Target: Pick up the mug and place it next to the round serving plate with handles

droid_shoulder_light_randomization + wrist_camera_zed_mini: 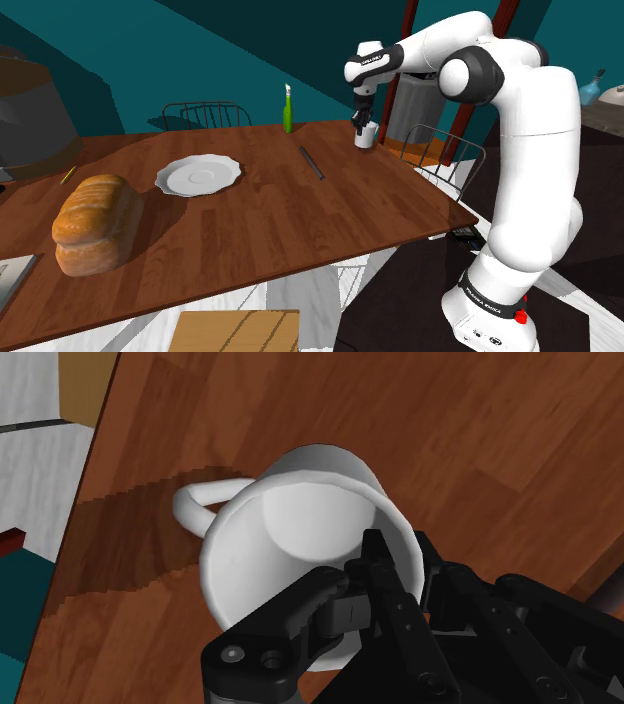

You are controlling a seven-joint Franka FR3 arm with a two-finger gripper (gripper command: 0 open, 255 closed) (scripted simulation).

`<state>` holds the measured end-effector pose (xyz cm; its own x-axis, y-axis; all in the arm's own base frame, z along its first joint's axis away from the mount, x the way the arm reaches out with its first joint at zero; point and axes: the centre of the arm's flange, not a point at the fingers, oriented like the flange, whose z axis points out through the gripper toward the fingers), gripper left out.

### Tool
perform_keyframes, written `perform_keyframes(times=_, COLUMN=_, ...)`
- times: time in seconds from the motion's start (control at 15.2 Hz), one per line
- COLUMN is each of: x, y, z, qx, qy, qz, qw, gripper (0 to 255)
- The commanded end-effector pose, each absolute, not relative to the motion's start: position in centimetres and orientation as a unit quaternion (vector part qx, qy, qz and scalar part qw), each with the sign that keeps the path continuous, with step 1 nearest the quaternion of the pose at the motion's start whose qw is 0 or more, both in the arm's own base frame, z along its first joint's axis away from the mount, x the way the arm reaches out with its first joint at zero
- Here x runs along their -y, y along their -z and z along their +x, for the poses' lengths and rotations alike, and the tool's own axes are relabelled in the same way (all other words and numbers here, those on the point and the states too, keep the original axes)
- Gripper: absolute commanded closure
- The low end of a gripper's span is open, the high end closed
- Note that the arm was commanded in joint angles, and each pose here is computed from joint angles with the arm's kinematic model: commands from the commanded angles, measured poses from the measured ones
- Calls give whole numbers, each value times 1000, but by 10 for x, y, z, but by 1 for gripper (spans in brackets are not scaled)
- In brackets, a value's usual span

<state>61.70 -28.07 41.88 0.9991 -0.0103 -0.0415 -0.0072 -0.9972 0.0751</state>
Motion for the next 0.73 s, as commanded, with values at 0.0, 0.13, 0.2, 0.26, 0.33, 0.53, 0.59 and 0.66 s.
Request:
perform_keyframes(times=0.0, x=281, y=-430, z=619, qx=4, qy=21, qz=999, qw=37, gripper=255)
perform_keyframes(times=0.13, x=281, y=-440, z=619, qx=4, qy=21, qz=999, qw=37, gripper=255)
perform_keyframes(times=0.2, x=281, y=-446, z=619, qx=4, qy=21, qz=999, qw=37, gripper=255)
perform_keyframes(times=0.26, x=281, y=-451, z=619, qx=4, qy=21, qz=999, qw=37, gripper=255)
perform_keyframes(times=0.33, x=281, y=-456, z=619, qx=4, qy=21, qz=999, qw=37, gripper=255)
perform_keyframes(times=0.53, x=281, y=-472, z=619, qx=4, qy=21, qz=999, qw=37, gripper=255)
perform_keyframes(times=0.59, x=281, y=-477, z=619, qx=4, qy=21, qz=999, qw=37, gripper=255)
perform_keyframes(times=0.66, x=281, y=-483, z=619, qx=4, qy=21, qz=999, qw=37, gripper=255)
